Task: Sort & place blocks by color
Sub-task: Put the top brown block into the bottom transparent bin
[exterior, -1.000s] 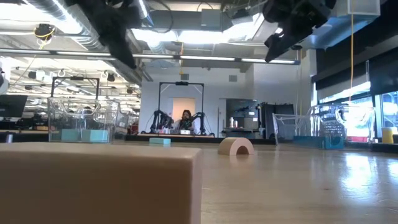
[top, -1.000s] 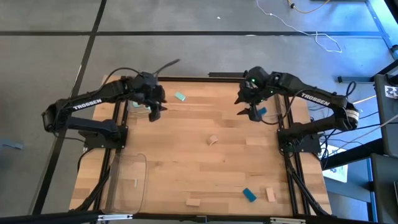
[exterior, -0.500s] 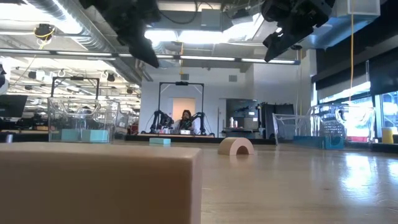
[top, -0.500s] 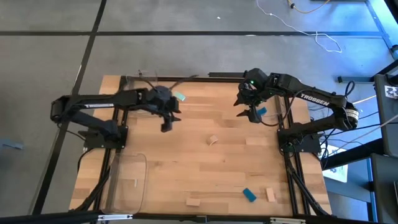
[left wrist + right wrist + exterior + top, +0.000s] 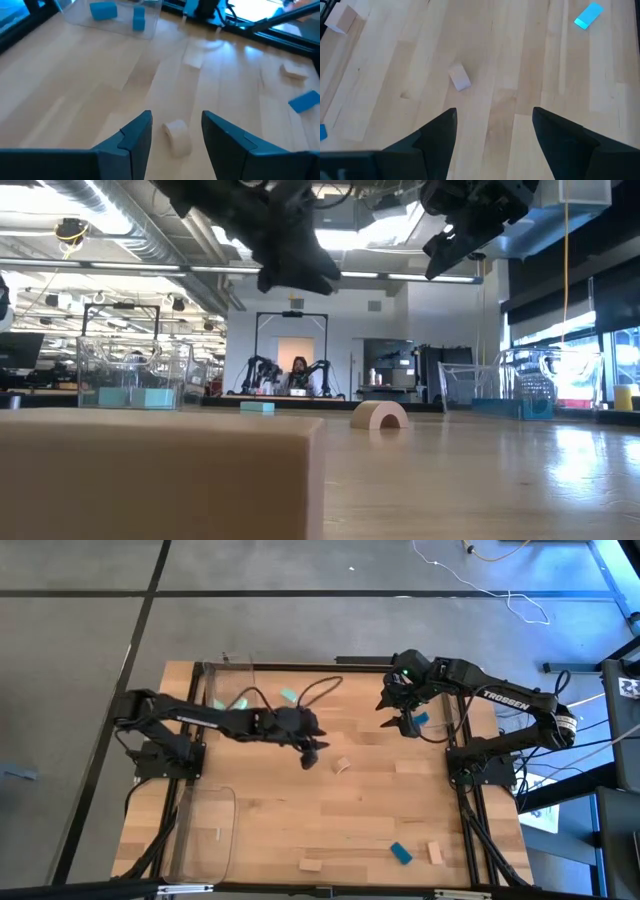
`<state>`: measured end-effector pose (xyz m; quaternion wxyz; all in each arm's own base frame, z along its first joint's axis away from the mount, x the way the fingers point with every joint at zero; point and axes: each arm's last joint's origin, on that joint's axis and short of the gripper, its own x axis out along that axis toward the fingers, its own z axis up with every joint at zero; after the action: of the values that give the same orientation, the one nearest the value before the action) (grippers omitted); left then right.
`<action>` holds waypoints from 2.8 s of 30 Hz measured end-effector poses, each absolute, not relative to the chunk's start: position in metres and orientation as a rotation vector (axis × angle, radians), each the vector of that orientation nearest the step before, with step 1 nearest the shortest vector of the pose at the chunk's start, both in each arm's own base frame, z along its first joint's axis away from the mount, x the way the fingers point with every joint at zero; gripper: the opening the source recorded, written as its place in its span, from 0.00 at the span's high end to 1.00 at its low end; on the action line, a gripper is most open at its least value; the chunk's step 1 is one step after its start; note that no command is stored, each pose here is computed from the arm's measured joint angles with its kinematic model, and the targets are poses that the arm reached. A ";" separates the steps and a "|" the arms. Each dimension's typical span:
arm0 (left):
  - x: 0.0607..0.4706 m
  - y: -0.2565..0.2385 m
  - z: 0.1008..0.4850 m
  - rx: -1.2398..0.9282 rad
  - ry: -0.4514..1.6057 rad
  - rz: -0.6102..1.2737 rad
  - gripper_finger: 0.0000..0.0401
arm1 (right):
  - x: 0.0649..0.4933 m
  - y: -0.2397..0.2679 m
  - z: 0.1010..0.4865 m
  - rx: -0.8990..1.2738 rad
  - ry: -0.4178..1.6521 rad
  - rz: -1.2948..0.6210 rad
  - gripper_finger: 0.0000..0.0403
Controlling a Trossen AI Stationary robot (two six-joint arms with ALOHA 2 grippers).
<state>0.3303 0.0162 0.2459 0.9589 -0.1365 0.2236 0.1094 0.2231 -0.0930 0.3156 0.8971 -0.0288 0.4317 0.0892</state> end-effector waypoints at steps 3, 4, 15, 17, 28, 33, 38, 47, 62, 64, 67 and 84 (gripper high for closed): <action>0.339 0.007 0.232 -0.323 0.466 0.240 0.59 | 0.223 -0.093 0.315 -0.059 0.895 0.185 0.36; 0.340 0.004 0.228 -0.336 0.478 0.252 0.59 | 0.223 -0.093 0.315 -0.059 0.895 0.185 0.36; 0.346 -0.006 0.213 -0.465 0.498 0.311 0.59 | 0.223 -0.093 0.315 -0.059 0.895 0.185 0.36; 0.346 -0.007 0.210 -0.503 0.515 0.316 0.58 | 0.223 -0.093 0.315 -0.059 0.895 0.185 0.36; 0.355 -0.009 0.198 -0.543 0.520 0.257 0.47 | 0.223 -0.093 0.315 -0.059 0.895 0.185 0.36; 0.366 -0.010 0.178 -0.516 0.516 0.227 0.41 | 0.224 -0.093 0.316 -0.063 0.887 0.182 0.36; 0.378 -0.013 0.160 -0.453 0.497 0.202 0.40 | 0.224 -0.093 0.316 -0.063 0.887 0.183 0.36; 0.392 -0.019 0.142 -0.367 0.536 0.263 0.40 | 0.224 -0.093 0.316 -0.066 0.882 0.181 0.36; 0.392 -0.022 0.129 -0.365 0.578 0.341 0.40 | 0.224 -0.093 0.316 -0.067 0.881 0.181 0.36; 0.392 -0.022 0.129 -0.384 0.574 0.348 0.40 | 0.224 -0.094 0.316 -0.067 0.881 0.181 0.36; 0.392 -0.022 0.130 -0.401 0.568 0.352 0.40 | 0.224 -0.094 0.317 -0.069 0.877 0.180 0.36; 0.395 -0.022 0.125 -0.403 0.572 0.323 0.40 | 0.225 -0.094 0.317 -0.070 0.875 0.179 0.36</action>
<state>0.3955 -0.0224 0.1250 0.9266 -0.1966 0.2791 0.1575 0.2246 -0.0938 0.3166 0.9014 -0.0338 0.4229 0.0865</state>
